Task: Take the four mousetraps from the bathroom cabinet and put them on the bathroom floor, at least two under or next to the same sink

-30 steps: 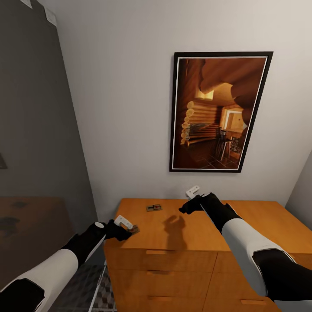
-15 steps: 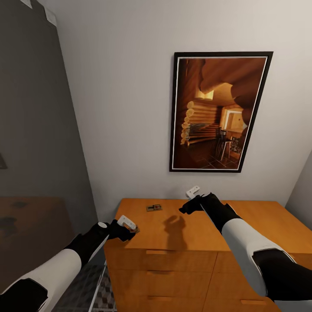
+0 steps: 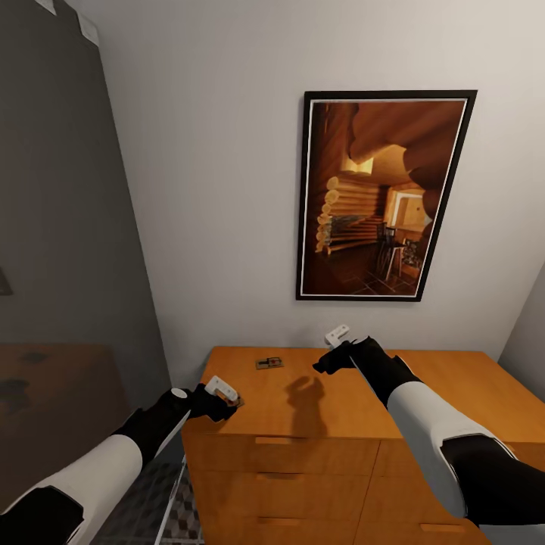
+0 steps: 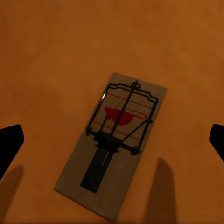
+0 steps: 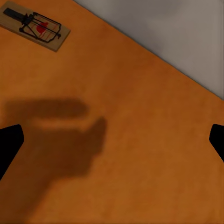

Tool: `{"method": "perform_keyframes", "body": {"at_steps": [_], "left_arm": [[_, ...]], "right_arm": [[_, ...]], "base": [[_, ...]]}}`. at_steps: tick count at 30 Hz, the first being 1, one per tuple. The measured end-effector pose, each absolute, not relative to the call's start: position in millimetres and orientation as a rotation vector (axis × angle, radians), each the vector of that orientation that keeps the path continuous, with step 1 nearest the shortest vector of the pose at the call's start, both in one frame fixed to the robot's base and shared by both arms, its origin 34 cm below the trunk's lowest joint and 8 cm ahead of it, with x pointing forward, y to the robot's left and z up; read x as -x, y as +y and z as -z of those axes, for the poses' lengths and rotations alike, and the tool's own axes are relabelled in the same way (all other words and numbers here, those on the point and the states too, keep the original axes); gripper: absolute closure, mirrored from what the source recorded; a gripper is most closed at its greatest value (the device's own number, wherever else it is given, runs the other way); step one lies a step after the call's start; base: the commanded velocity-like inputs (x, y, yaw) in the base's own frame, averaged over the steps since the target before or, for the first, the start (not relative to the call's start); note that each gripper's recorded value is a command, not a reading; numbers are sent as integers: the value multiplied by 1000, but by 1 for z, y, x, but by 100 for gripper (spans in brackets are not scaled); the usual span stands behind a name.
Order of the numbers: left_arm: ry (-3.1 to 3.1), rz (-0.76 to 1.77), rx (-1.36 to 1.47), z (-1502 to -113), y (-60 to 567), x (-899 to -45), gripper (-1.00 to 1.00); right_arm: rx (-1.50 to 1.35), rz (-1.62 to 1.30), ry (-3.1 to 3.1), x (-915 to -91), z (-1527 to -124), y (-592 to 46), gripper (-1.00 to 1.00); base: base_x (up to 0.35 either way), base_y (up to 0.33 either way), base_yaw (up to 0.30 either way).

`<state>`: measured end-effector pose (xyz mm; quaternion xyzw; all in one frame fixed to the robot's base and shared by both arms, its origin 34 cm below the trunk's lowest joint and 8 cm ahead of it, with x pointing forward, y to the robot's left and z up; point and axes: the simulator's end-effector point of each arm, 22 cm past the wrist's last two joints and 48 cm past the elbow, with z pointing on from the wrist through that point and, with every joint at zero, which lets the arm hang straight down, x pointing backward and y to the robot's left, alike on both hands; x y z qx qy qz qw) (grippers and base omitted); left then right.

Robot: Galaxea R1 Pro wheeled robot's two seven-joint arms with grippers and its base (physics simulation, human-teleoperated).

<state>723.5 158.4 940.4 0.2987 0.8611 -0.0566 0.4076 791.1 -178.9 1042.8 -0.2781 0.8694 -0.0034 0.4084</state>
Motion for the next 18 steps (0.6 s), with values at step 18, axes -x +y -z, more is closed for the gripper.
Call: {"method": "perform_keyframes", "body": {"at_steps": [18], "left_arm": [[2171, 146, -753, -939, 157, -725, -100]], "right_arm": [[702, 7, 2191, -792, -1041, -179, -100]], "base": [[0, 0, 0]]}}
